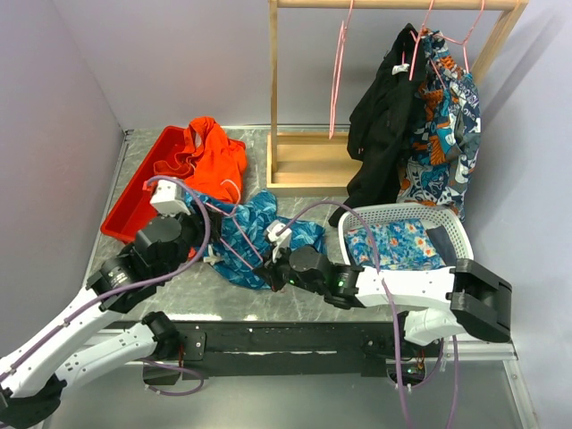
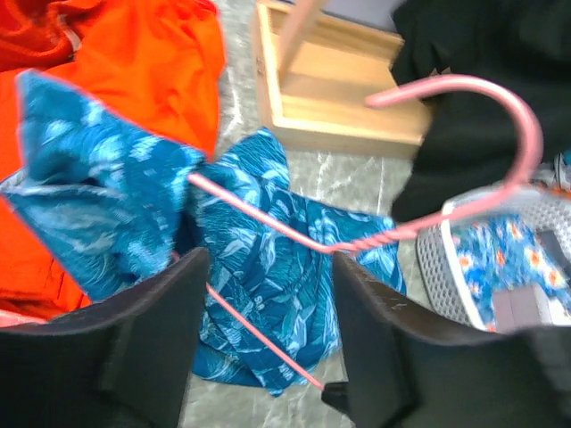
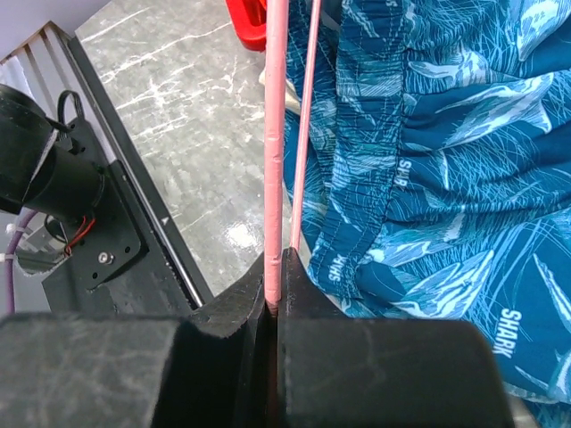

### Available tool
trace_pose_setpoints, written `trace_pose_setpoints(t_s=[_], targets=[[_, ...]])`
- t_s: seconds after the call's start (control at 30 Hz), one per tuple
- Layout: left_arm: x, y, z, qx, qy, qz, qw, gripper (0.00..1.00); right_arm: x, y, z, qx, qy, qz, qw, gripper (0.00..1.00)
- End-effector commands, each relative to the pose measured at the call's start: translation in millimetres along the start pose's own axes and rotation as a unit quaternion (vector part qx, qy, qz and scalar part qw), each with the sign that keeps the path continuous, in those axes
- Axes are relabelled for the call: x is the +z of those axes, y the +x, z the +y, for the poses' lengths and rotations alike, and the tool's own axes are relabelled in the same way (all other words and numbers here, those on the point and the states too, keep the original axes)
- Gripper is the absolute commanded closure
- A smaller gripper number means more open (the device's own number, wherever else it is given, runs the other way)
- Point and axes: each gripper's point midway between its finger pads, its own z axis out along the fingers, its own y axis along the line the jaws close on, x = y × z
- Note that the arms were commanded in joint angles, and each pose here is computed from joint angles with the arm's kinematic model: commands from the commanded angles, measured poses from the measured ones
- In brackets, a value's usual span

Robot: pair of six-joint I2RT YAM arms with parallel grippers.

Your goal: Place the shorts on the hanger

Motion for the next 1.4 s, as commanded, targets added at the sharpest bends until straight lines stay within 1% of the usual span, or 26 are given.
trace_pose_setpoints(t_s=[0.0, 0.17, 0.23, 0.33, 0.4, 0.43, 0.47, 0.5, 0.53, 0.63, 0.67, 0.7, 0.73, 0.8, 0.83, 0.9, 0.93, 0.97, 1.0, 1.03, 1.07, 1.13, 1.2, 1.3, 1.33, 1.37], targets=[[1.4, -4.4, -29.4, 0.059, 0.076, -0.002, 0.995, 0.42, 6.4, -53.6, 18.1, 0.003, -0.028, -0.074, 0.997, 1.0], [7.0, -3.3, -42.3, 0.103, 0.095, 0.001, 0.99, 0.43, 10.6, -52.2, 20.1, 0.002, -0.03, -0.067, 0.997, 1.0], [11.7, -5.7, -43.1, 0.113, 0.087, -0.003, 0.99, 0.41, 11.3, -53.3, 21.4, 0.001, -0.032, -0.066, 0.997, 1.0], [17.5, -10.4, -49.4, 0.122, 0.085, -0.008, 0.989, 0.41, 13.0, -53.4, 21.9, 0.0, -0.032, -0.064, 0.997, 1.0], [25.8, -16.3, -50.1, 0.127, 0.068, -0.02, 0.989, 0.41, 14.0, -53.0, 21.5, 0.0, -0.031, -0.062, 0.998, 1.0], [29.2, -18.4, -47.8, 0.129, 0.056, -0.025, 0.99, 0.43, 14.4, -52.9, 21.2, -0.001, -0.03, -0.061, 0.998, 1.0], [35.5, -19.8, -40.9, 0.134, 0.026, -0.029, 0.99, 0.44, 14.3, -52.3, 21.6, -0.001, -0.03, -0.06, 0.998, 1.0], [37.1, -21.5, -40.4, 0.138, 0.018, -0.03, 0.99, 0.45, 15.0, -51.0, 20.9, -0.002, -0.029, -0.058, 0.998, 1.0], [41.0, -18.5, -38.3, 0.144, 0.009, -0.025, 0.989, 0.49, 15.0, -51.1, 20.4, -0.002, -0.027, -0.058, 0.998, 1.0], [44.8, -15.4, -30.9, 0.154, -0.01, -0.026, 0.988, 0.53, 14.4, -50.7, 19.0, -0.005, -0.025, -0.057, 0.998, 1.0], [45.1, -15.3, -30.3, 0.154, -0.012, -0.026, 0.988, 0.57, 13.4, -50.8, 19.3, -0.004, -0.025, -0.058, 0.998, 1.0], [44.7, -13.8, -30.8, 0.155, -0.007, -0.025, 0.988, 0.62, 13.4, -50.9, 19.0, -0.004, -0.025, -0.058, 0.998, 1.0], [44.1, -14.0, -32.6, 0.152, -0.002, -0.027, 0.988, 0.74, 13.8, -51.1, 17.9, -0.003, -0.022, -0.058, 0.998, 1.0], [44.1, -12.0, -34.9, 0.152, 0.006, -0.023, 0.988, 0.88, 14.8, -50.9, 18.1, -0.002, -0.021, -0.055, 0.998, 1.0], [44.6, -10.1, -32.9, 0.155, 0.002, -0.02, 0.988, 0.99, 15.1, -51.8, 18.9, 0.001, -0.02, -0.054, 0.998, 1.0], [45.5, -8.4, -29.9, 0.158, -0.006, -0.017, 0.987, 0.99, 14.8, -52.2, 16.5, 0.007, -0.009, -0.05, 0.999, 0.99], [44.1, -9.7, -28.0, 0.157, -0.009, -0.02, 0.987, 0.99, 14.2, -53.2, 14.5, 0.016, -0.003, -0.05, 0.999, 0.91], [44.3, -6.9, -26.0, 0.156, -0.01, -0.02, 0.988, 0.99, 11.2, -54.6, 11.2, 0.023, 0.008, -0.052, 0.998, 0.66], [43.9, -7.2, -24.9, 0.153, -0.011, -0.023, 0.988, 0.99, 8.7, -56.8, 6.5, 0.032, 0.02, -0.056, 0.998, 0.57], [40.7, -10.3, -23.9, 0.147, -0.01, -0.03, 0.989, 0.99, 5.3, -58.7, 5.9, 0.042, 0.023, -0.061, 0.997, 0.5], [40.4, -8.9, -22.0, 0.145, -0.011, -0.031, 0.989, 0.99, -2.5, -61.6, 4.0, 0.051, 0.025, -0.07, 0.996, 0.39], [37.5, -11.1, -20.3, 0.142, -0.012, -0.037, 0.989, 0.99, -16.8, -74.1, -0.1, 0.075, 0.035, -0.096, 0.992, 0.34], [38.0, -10.4, -17.1, 0.143, -0.018, -0.038, 0.989, 0.99, -25.0, -70.3, -12.6, 0.093, 0.057, -0.105, 0.989, 0.31], [35.9, -15.0, -16.0, 0.139, -0.022, -0.044, 0.989, 0.99, -30.1, -60.2, -41.0, 0.137, 0.091, -0.108, 0.98, 0.35], [34.7, -17.8, -15.7, 0.137, -0.023, -0.049, 0.989, 0.99, -26.5, -46.3, -45.6, 0.156, 0.084, -0.093, 0.98, 0.36], [33.6, -19.2, -15.3, 0.136, -0.023, -0.051, 0.989, 0.99, -23.6, -40.5, -50.6, 0.164, 0.084, -0.086, 0.979, 0.41]])
